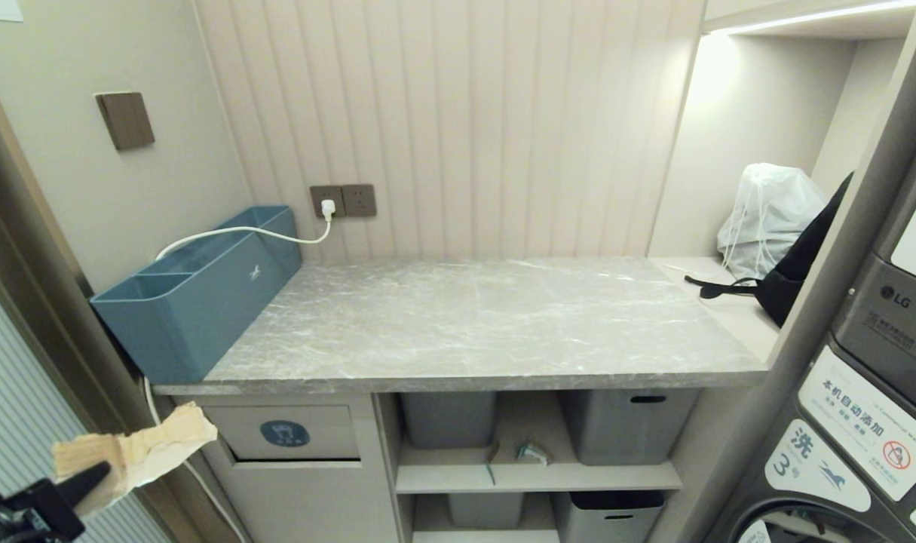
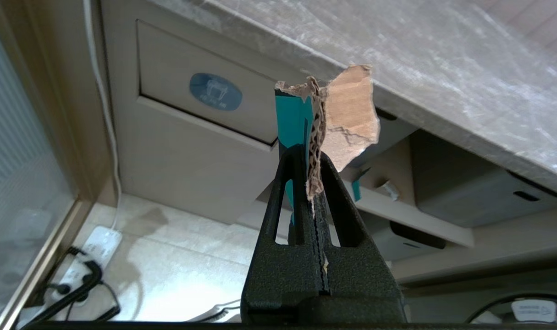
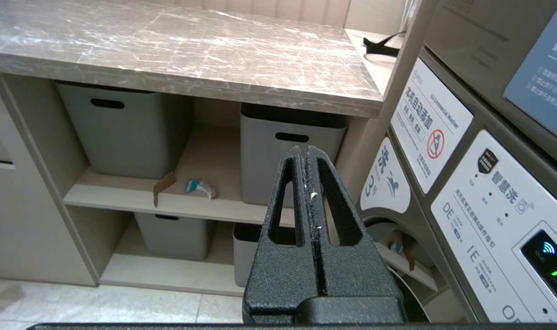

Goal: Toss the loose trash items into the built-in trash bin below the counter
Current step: Put the garbage in the trash can

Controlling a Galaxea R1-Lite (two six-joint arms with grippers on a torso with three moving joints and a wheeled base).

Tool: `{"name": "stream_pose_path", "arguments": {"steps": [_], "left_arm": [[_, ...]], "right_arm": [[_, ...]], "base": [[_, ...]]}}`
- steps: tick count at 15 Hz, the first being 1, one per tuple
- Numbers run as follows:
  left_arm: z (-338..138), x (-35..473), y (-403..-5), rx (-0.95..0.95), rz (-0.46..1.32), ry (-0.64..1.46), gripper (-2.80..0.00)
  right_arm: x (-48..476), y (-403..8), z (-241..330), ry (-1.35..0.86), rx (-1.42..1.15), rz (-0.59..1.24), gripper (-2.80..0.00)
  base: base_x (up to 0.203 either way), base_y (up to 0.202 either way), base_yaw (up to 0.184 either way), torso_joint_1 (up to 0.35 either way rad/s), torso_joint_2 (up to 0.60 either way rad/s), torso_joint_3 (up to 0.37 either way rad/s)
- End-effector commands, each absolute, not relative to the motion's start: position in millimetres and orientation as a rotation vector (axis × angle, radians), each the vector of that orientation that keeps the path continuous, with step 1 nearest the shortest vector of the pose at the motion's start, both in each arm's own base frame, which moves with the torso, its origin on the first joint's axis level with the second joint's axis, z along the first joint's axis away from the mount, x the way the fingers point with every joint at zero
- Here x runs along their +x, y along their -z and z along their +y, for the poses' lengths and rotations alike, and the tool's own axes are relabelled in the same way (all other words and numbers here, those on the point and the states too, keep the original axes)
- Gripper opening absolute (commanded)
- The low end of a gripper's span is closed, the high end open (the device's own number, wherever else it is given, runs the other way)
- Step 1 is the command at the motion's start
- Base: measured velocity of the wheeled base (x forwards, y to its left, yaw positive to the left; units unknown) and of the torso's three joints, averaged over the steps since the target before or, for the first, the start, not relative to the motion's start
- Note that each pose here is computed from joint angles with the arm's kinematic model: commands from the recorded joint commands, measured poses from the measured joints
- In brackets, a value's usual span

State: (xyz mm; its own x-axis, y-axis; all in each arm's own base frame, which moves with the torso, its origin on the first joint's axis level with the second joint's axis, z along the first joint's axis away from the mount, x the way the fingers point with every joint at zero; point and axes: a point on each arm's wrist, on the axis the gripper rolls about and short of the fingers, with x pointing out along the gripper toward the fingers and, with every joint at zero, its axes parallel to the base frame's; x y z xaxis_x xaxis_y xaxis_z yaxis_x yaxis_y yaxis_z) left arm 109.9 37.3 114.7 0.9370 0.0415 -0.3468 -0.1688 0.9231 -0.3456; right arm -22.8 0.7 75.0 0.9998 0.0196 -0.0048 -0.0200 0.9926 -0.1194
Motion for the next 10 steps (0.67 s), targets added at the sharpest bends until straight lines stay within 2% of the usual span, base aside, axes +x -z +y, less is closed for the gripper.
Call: {"name": "stream_pose_path", "arguments": {"steps": [1, 4, 10], "left_arm": [[38.2, 108.7, -110.8, -0.382, 0.357, -0.118, -2.80], [38.5, 111.2, -112.9, -0.347, 0.356, -0.097, -2.80], [39.0, 114.2, -112.2, -0.313, 0.375, -0.060, -2.80]], "right_arm": [[-22.7, -74.9, 0.7, -0.017, -0.114, 0.007, -2.80], [-22.7, -75.2, 0.7, -0.019, -0.090, 0.004, -2.80], [-22.7, -75.2, 0.7, -0.017, -0.078, 0.004, -2.80]], "base": [[0.000, 0.000, 0.000, 0.000, 0.00, 0.000], [0.000, 0.000, 0.000, -0.019, 0.04, 0.029], [0.000, 0.000, 0.000, -0.156, 0.35, 0.180]]}}
